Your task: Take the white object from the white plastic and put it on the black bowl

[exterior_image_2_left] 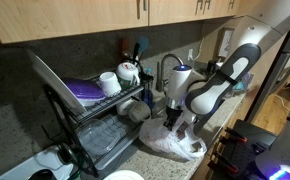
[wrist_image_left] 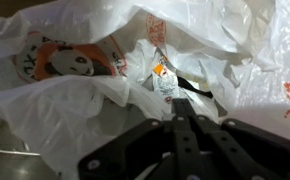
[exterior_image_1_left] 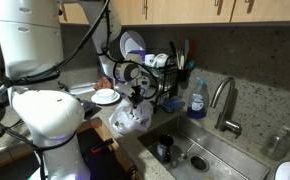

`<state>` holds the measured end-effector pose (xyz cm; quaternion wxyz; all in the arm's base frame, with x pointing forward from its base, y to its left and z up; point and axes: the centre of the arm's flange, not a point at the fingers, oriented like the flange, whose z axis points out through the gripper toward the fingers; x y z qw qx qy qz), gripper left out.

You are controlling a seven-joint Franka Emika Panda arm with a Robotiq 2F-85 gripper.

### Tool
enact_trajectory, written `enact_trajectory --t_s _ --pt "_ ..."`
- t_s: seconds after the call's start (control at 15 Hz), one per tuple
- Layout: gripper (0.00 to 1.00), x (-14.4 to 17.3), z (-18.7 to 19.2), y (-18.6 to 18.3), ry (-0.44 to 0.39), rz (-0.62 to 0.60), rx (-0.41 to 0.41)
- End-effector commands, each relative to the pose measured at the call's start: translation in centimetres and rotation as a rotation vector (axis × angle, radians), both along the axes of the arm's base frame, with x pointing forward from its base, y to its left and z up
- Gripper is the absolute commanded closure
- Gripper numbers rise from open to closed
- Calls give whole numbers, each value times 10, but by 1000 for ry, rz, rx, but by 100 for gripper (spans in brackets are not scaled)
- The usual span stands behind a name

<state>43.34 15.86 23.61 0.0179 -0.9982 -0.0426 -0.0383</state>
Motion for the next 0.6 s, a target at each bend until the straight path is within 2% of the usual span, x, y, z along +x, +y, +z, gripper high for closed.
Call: enact_trajectory --t_s 0.0,0.53 --pt "100 -4 -9 -2 -3 -12 -16" --pt "100 8 -52 -3 36 -14 -4"
